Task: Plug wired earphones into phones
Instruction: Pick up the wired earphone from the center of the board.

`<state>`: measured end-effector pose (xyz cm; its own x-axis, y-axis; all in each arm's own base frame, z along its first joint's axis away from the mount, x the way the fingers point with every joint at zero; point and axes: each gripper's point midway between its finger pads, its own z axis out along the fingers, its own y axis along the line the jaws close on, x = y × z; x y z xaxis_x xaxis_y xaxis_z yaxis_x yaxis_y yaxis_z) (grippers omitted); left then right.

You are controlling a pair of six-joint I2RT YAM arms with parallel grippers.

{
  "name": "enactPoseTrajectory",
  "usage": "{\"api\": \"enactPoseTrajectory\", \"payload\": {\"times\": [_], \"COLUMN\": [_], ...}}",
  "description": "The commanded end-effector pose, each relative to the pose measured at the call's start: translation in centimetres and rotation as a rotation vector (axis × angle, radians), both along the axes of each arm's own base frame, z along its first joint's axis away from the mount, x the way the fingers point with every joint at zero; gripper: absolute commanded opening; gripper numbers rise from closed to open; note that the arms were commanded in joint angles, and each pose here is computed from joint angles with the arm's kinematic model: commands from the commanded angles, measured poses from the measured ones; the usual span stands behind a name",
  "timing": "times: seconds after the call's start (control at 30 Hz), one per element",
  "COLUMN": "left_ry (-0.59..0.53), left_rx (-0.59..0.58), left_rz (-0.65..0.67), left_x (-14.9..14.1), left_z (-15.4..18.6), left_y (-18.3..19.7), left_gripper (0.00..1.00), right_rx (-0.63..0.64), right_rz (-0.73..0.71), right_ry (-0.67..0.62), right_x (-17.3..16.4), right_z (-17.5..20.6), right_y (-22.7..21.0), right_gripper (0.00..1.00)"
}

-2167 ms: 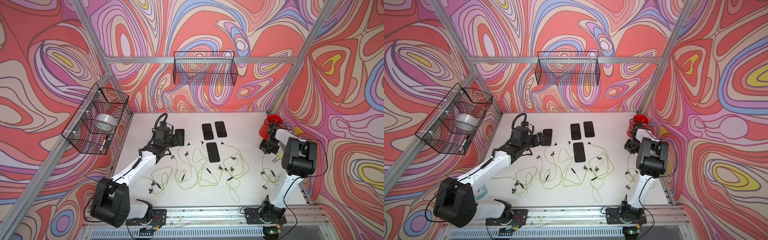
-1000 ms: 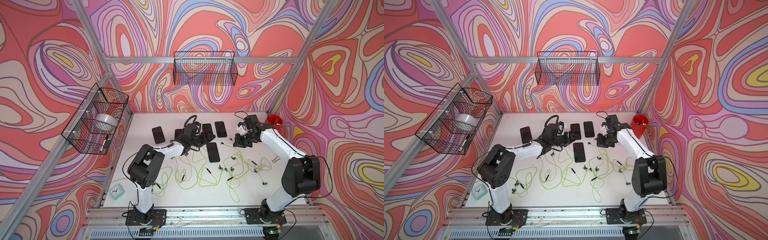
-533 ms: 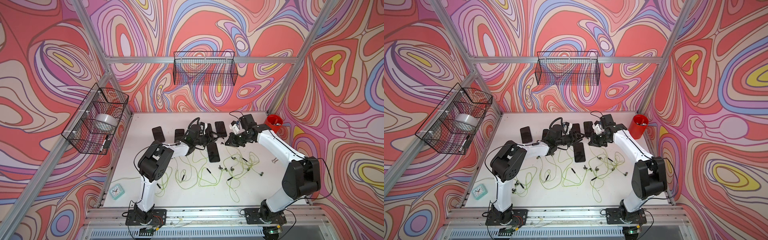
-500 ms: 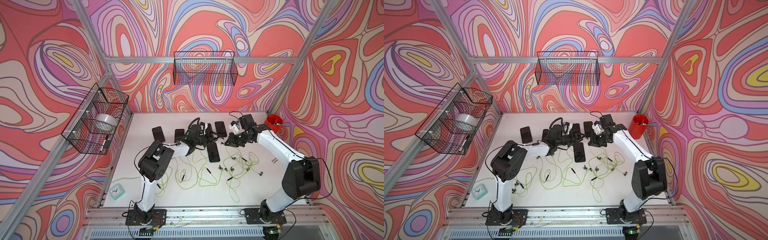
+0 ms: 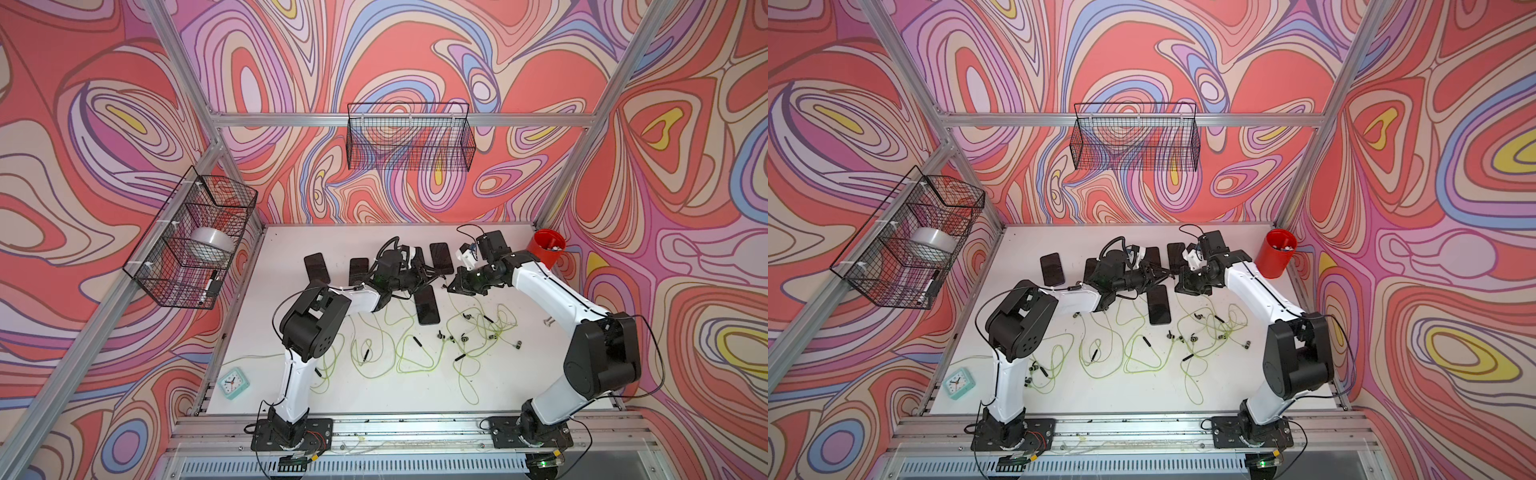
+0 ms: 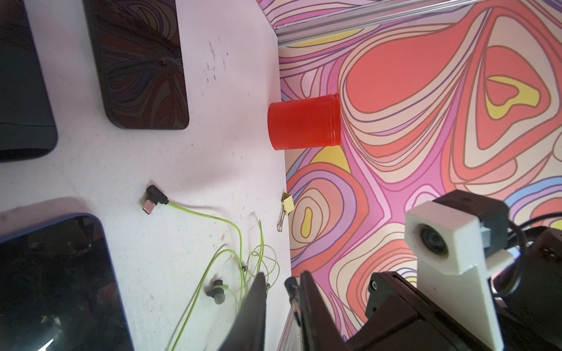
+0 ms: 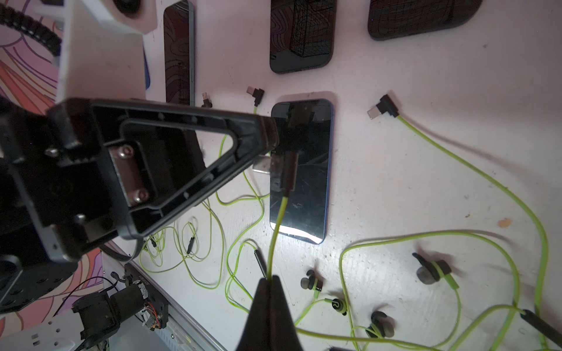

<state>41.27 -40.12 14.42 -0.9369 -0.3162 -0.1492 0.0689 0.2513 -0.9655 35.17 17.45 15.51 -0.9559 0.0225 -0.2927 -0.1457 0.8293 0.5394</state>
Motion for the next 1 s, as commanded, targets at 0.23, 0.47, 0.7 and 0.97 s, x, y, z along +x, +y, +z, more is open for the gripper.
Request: {"api": "enactPoseTrajectory", "payload": {"times": [0.23,0.47,0.7,0.97], "left_ry": [-0.004,0.002,0.006,-0.033], "left_rx": [-0.050,-0.052,-0.063,-0.094], "left_rz": [-0.042,-0.049,-0.047,-0.065], "left_x": [-0.5,-0.7,-0.7,-0.6], "left_z": [0.5,0.4,0.4,1.6], "left_y": [-1.1,-1.3,-1.4,-1.7], "left_gripper": [0.30,0.14,0.00,0.00], "right_rx": [0.001,-0.002,0.005,0.243], "right_rz": [0.003,0.000,-0.017,-0.134], "right_ry": [-0.012,-0.009,-0.001,-0.053], "right_x": [0.0,0.0,0.1,2.3], "right_z": [-0.2,-0.7,-0.6,2.6], "right_y": [0.1,0.1,0.1,-3.7], "right_gripper": [0.00,0.00,0.00,0.54]}}
